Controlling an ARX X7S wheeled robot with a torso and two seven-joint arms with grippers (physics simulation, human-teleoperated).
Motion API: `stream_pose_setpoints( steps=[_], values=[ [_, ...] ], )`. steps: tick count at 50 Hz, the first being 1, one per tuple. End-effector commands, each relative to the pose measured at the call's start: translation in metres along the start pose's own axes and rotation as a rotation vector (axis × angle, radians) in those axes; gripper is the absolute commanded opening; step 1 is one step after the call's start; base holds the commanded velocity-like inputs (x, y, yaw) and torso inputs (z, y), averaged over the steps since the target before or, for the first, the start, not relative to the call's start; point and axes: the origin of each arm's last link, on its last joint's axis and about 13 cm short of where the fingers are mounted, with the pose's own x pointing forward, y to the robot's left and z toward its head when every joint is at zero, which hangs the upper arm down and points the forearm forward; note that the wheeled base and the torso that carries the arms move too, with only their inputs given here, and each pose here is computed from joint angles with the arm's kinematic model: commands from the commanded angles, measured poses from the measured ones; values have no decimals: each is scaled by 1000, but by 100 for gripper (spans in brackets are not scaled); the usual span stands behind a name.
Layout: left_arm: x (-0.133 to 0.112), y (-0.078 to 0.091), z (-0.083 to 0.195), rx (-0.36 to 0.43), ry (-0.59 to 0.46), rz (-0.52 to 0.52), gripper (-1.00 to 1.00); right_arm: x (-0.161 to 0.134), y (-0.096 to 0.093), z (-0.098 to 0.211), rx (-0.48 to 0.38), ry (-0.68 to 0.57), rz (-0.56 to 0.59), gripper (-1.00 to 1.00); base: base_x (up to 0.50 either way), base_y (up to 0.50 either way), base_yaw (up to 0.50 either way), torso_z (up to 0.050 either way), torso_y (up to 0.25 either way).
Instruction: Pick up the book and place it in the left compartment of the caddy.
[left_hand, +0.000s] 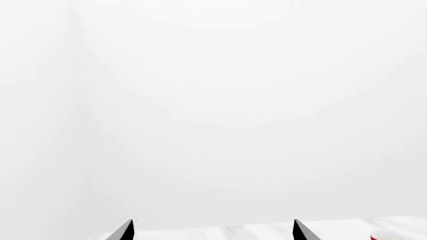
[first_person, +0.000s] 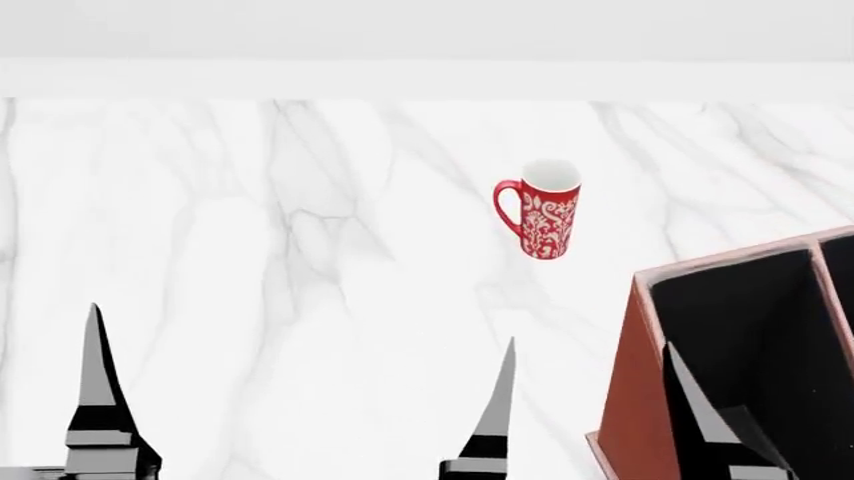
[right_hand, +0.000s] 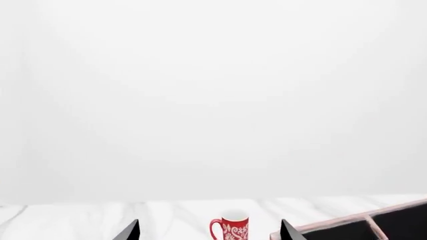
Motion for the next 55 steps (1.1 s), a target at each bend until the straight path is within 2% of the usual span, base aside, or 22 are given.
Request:
stream_pose_setpoints(
  steps=[1,5,55],
  values=[
    [0,-2,0,-63,-12,-69,100,0,-2,1,37,-41,9,100,0,-184,0,0,0],
    [0,-2,0,-64,-12,-69,100,-1,-2,2,71,-44,16,100,0,-494,0,0,0],
    [-1,-3,-2,-64,-9,-75,100,-2,-2,2,74,-42,20,100,0,-500,0,0,0]
  ],
)
